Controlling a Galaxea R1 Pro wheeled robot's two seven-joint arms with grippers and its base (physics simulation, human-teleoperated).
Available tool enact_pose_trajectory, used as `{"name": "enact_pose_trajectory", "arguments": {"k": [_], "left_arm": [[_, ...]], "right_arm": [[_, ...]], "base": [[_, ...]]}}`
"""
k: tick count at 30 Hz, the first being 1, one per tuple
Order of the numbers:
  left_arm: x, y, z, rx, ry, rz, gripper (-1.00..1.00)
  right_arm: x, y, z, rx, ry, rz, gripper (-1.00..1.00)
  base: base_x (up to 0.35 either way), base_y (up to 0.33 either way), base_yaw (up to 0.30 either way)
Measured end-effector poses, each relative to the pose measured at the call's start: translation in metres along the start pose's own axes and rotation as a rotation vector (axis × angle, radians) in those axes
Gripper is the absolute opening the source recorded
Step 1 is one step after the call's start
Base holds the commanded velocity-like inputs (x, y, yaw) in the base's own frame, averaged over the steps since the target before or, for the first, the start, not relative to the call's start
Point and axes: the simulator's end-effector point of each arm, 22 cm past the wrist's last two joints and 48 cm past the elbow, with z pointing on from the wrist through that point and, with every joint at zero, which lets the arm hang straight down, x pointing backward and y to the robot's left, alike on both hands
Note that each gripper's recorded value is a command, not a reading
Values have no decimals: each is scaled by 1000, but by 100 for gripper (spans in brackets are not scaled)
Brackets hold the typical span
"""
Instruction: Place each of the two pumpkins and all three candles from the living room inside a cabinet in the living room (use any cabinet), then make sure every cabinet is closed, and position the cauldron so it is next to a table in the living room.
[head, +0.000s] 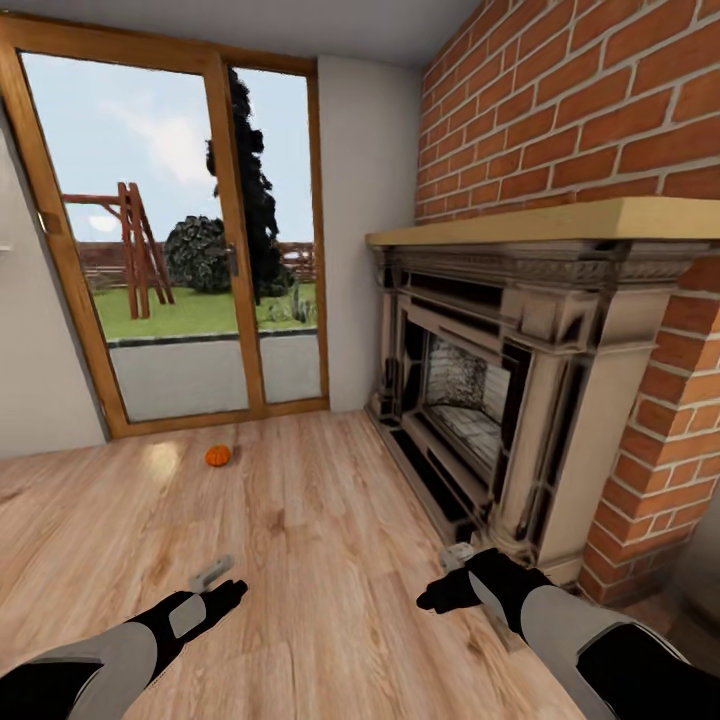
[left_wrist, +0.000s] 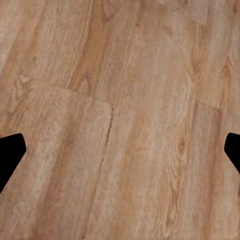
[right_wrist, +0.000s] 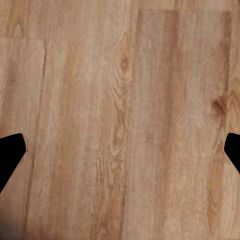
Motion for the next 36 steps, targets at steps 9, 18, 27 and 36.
{"name": "enact_pose_trajectory", "arguments": {"k": [9, 18, 27, 36], "left_arm": [[1, 1, 1, -2, 3, 0, 100], [3, 2, 2, -4, 6, -1, 100], [3, 2, 2, -4, 7, -1, 100], [3, 2, -1, -4, 7, -2, 100]], "right_arm": [[1, 0, 2, -1, 3, 1, 100], [3, 0, 3, -2, 7, 3, 100], [3, 1, 3, -3, 7, 1, 100], [-2, 0, -1, 0, -5, -1, 100]], "base": [[294, 177, 294], [295, 168, 294], [316, 80, 249], [326, 4, 131]]}}
